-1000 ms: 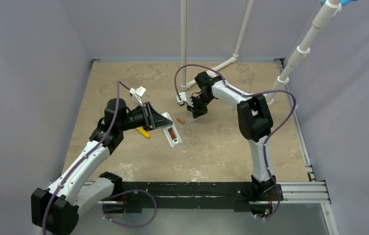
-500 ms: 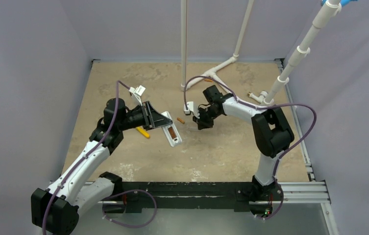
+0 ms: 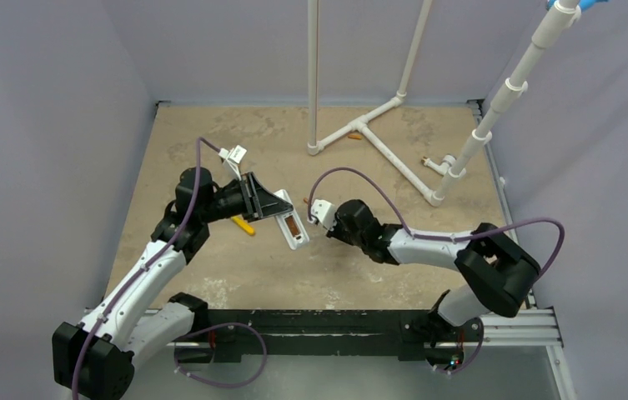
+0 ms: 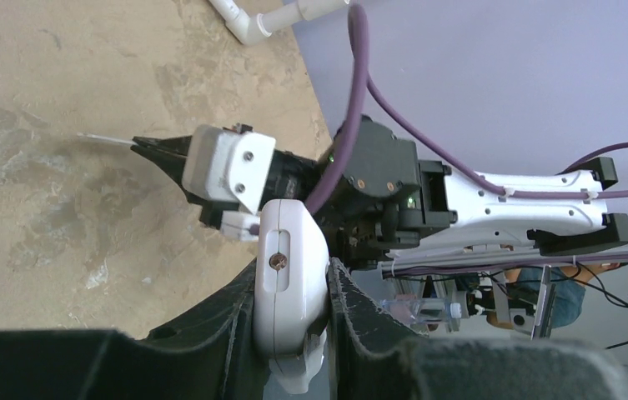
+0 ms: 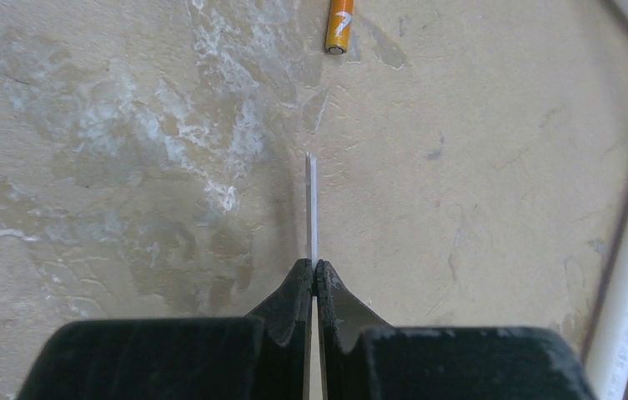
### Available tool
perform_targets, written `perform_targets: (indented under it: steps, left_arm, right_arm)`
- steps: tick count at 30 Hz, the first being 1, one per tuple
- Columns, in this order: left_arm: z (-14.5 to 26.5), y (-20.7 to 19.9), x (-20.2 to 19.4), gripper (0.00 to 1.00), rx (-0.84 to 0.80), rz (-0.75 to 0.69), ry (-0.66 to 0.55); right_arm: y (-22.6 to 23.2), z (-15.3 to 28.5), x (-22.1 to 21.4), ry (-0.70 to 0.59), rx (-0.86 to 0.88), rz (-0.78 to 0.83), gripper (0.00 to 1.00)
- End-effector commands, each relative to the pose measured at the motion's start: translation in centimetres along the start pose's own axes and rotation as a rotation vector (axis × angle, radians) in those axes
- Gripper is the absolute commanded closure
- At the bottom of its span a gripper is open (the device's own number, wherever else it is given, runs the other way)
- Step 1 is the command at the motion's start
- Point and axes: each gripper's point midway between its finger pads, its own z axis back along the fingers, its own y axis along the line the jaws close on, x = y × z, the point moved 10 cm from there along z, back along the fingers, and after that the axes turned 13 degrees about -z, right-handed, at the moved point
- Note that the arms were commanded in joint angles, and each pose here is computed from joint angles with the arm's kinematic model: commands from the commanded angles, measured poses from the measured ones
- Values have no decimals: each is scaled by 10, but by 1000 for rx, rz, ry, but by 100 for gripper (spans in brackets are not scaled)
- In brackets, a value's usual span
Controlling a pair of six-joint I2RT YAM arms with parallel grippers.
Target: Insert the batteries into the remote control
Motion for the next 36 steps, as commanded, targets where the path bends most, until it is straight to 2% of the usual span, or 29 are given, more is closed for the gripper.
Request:
perform_targets:
  steps: [1,4,13,22,28,36]
  left_arm:
    - [3,-4,6,100,-19,-49,-40]
    - [4,-4,7,100,-2,-56,-56]
    - [8,-3,8,100,37,-51,-66]
    - [30,8,18,100,108,-26,-153]
    - [47,17,25,100,187,5,-211]
    - [54,16,30,100,212,-8,-235]
  right_arm:
    - [4,19,14,-190,-217,-75,100]
    - [15,29,7,-203,-221,-49,100]
    - [49,42,-11,-93,-135,62,100]
    - [49,51,-13,-119,-135,26,100]
    - [54,46,-13,-76,-77,80,100]
    - [65,44,-22,-11,-56,198,100]
